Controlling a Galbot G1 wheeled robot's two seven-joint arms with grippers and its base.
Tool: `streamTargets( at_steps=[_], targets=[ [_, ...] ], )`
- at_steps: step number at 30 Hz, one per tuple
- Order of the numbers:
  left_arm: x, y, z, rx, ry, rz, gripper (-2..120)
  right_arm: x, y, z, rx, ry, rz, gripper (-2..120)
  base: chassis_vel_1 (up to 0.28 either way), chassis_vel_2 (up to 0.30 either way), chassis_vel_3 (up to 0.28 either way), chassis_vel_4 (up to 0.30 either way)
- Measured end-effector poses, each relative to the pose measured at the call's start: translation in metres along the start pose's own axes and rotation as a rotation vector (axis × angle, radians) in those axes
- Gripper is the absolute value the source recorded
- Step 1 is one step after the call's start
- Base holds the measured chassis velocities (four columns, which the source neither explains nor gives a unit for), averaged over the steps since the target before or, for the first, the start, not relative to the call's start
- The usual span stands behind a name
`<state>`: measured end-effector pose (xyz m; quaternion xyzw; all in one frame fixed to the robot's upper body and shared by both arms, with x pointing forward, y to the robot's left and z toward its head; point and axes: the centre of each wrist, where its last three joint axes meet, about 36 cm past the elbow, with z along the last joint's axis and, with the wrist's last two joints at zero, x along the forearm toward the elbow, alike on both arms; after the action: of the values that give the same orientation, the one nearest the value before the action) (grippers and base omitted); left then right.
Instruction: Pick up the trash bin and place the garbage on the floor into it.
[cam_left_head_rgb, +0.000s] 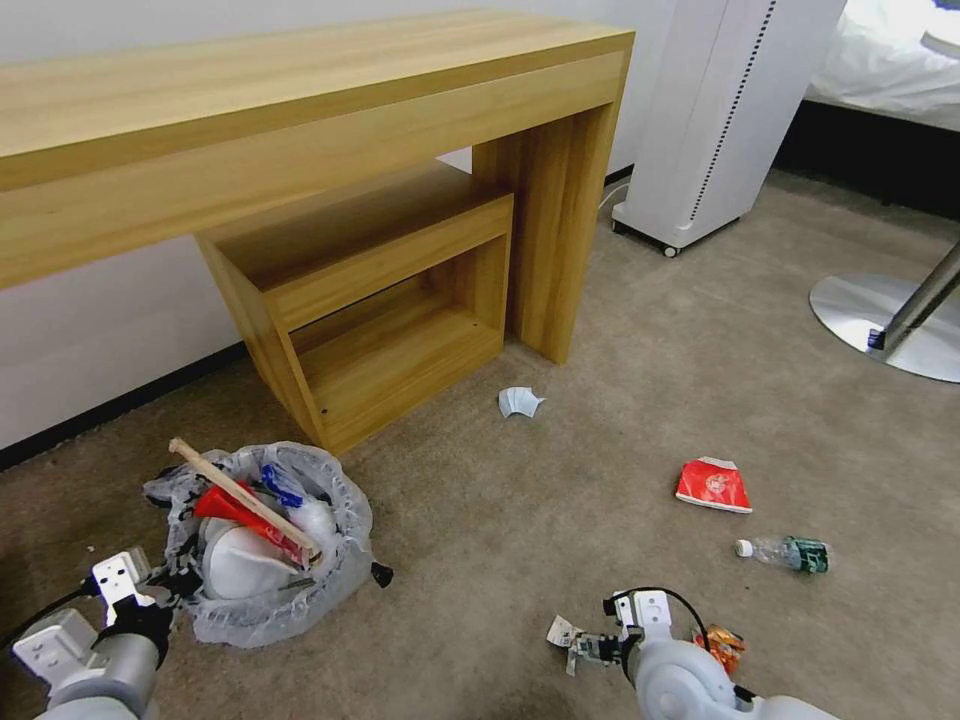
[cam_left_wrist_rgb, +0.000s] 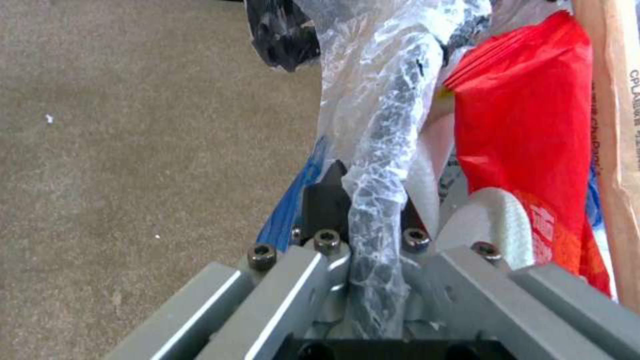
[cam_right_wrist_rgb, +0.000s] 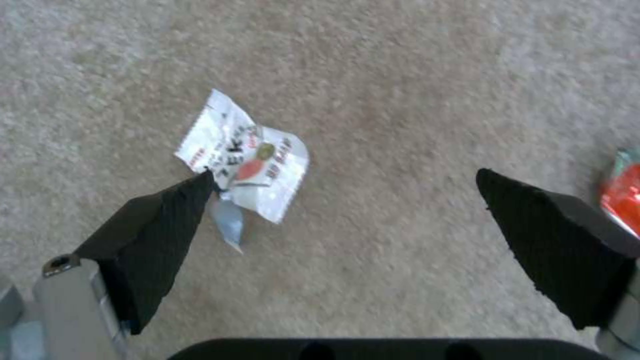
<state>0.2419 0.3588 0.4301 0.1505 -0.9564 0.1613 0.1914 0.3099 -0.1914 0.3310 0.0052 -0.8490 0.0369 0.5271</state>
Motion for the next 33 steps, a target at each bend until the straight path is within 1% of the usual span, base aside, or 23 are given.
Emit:
streamTargets(
  at_steps=[7,11,15,21,27,31,33],
  targets=[
    [0.001,-0.002,0.0,0.006,-0.006,0.003,1,-0.009,0.015,0.012,0.046,-0.005,-0.029,100,0.0,0.0,0.0,0.0],
    [0.001,-0.002,0.0,0.008,-0.007,0.004,1,-0.015,0.02,0.019,0.063,-0.004,-0.033,100,0.0,0.0,0.0,0.0],
    [0.001,-0.003,0.0,0.009,-0.008,0.003,1,-0.022,0.023,0.023,0.072,-0.007,-0.033,100,0.0,0.0,0.0,0.0],
    [0.001,-0.003,0.001,0.012,-0.014,0.003,1,-0.027,0.024,0.023,0.086,-0.017,-0.03,99,0.0,0.0,0.0,0.0],
    [0.003,-0.006,-0.001,0.013,-0.023,0.01,1,-0.035,0.026,0.03,0.109,-0.025,-0.027,88,0.0,0.0,0.0,0.0],
    [0.003,-0.006,-0.001,0.013,-0.023,0.01,1,-0.037,0.026,0.031,0.11,-0.027,-0.026,87,0.0,0.0,0.0,0.0],
    [0.002,-0.006,0.0,0.014,-0.024,0.012,1,-0.042,0.026,0.035,0.116,-0.038,-0.02,75,0.0,0.0,0.0,0.0]
  ],
)
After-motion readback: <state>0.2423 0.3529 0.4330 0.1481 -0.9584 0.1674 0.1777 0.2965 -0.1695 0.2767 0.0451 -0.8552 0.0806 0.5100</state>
